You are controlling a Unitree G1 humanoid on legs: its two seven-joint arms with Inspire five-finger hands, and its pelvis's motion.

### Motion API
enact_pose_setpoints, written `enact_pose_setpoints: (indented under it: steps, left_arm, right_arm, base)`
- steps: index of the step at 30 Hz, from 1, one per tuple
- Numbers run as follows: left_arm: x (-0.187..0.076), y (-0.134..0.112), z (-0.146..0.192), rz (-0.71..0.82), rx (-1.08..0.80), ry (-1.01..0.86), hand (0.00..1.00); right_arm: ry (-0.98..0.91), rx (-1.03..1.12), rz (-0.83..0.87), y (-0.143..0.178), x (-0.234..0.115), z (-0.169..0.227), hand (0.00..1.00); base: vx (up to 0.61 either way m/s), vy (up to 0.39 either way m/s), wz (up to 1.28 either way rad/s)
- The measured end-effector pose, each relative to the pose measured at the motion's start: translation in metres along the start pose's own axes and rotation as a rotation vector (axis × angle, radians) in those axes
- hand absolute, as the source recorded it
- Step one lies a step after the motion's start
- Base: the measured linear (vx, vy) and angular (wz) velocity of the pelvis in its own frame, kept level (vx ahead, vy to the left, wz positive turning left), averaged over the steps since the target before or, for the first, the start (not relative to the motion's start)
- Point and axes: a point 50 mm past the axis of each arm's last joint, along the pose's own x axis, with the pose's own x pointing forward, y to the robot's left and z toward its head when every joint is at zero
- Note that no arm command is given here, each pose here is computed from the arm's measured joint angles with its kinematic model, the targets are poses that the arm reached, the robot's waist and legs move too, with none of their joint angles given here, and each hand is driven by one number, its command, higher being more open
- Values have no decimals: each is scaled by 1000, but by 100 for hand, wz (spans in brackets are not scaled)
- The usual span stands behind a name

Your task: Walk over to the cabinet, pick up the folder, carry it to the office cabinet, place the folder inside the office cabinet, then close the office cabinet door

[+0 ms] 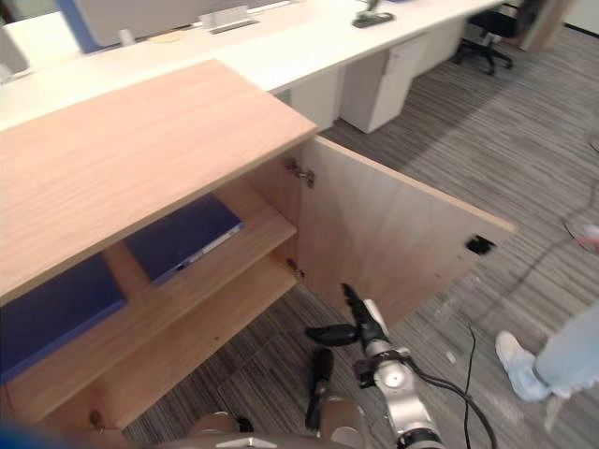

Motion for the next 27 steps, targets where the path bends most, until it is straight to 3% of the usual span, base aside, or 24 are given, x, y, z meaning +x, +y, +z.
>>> enact_pose_setpoints:
  steps: [5, 8, 16, 22, 27]
  left_arm:
    - [-3, 14, -12, 53, -19, 27, 100]
    - [-6, -4, -18, -2, 13, 37, 100]
    - [-8, 5, -27, -16, 17, 50, 100]
    - [-10, 4, -34, -54, -12, 71, 100]
    - [-13, 3, -42, -82, -50, 91, 100]
  right_arm:
    - [101, 57, -163, -26, -21, -32, 100]
    - [141, 77, -256, -44, -28, -42, 100]
    - [153, 161, -380, -57, -33, -46, 100]
    - [118, 169, -389, -57, -25, -36, 100]
    - [-4, 231, -479, -77, -4, 2, 100]
  base:
    - [-72, -195, -55]
    - [0, -209, -66]
    - [28, -83, -26]
    - [42, 64, 4]
    - [0, 65, 16]
